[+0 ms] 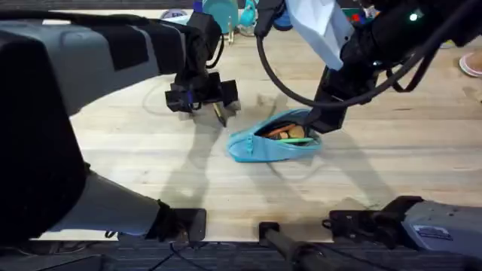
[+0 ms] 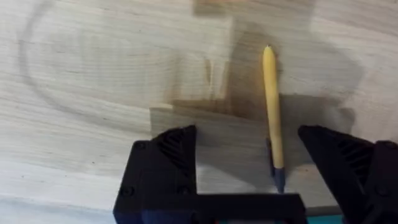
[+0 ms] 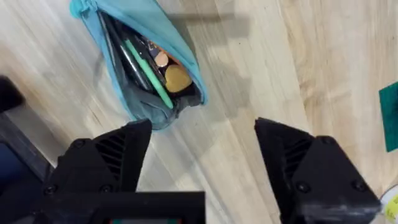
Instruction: Unzip the bag, pick up the pens from the table one at a time and place them inside, then zip the bag closed.
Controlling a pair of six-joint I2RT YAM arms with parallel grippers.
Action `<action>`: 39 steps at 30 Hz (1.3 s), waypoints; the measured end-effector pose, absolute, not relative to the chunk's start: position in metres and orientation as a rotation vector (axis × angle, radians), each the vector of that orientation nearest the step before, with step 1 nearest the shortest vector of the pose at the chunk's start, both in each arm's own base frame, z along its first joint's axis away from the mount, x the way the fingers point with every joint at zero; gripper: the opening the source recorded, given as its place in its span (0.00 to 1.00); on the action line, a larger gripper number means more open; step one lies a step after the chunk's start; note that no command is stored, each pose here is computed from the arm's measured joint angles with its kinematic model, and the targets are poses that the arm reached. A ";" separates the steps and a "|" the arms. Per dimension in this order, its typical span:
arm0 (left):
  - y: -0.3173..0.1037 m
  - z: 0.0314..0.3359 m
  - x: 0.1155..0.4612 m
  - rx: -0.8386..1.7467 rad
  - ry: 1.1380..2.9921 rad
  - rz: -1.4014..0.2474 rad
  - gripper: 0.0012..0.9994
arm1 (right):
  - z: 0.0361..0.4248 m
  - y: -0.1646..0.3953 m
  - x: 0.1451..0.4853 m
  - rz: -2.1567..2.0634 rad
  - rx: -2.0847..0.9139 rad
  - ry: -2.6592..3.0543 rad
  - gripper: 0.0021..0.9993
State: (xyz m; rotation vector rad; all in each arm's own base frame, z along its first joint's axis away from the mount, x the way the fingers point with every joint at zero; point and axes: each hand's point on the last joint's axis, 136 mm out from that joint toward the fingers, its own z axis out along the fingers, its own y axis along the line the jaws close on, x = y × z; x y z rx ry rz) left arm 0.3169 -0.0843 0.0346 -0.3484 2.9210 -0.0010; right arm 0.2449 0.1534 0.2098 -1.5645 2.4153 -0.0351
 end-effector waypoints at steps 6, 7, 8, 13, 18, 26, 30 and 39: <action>-0.084 0.035 0.317 -0.348 2.921 -0.001 1.00 | 0.210 0.153 0.245 -0.035 -1.565 2.415 1.00; -0.084 0.035 0.317 -0.348 2.921 -0.001 1.00 | 0.210 0.153 0.245 -0.035 -1.565 2.416 1.00; -0.084 0.035 0.317 -0.350 2.921 -0.001 0.99 | 0.210 0.153 0.244 -0.035 -1.566 2.417 1.00; -0.086 0.035 0.321 -0.357 2.908 -0.014 0.52 | 0.215 0.151 0.243 -0.045 -1.556 2.404 1.00; -0.088 0.035 0.323 -0.357 2.904 -0.027 0.25 | 0.238 0.132 0.234 -0.120 -1.463 2.378 1.00; -0.090 0.036 0.325 -0.357 2.895 -0.044 0.05 | 0.264 0.104 0.203 -0.165 -1.381 2.357 1.00; -0.091 0.036 0.326 -0.356 2.892 -0.045 0.04 | 0.274 0.092 0.185 -0.157 -1.325 2.358 1.00; -0.091 0.036 0.326 -0.355 2.892 -0.049 0.04 | 0.303 0.075 0.147 -0.055 -1.153 2.257 1.00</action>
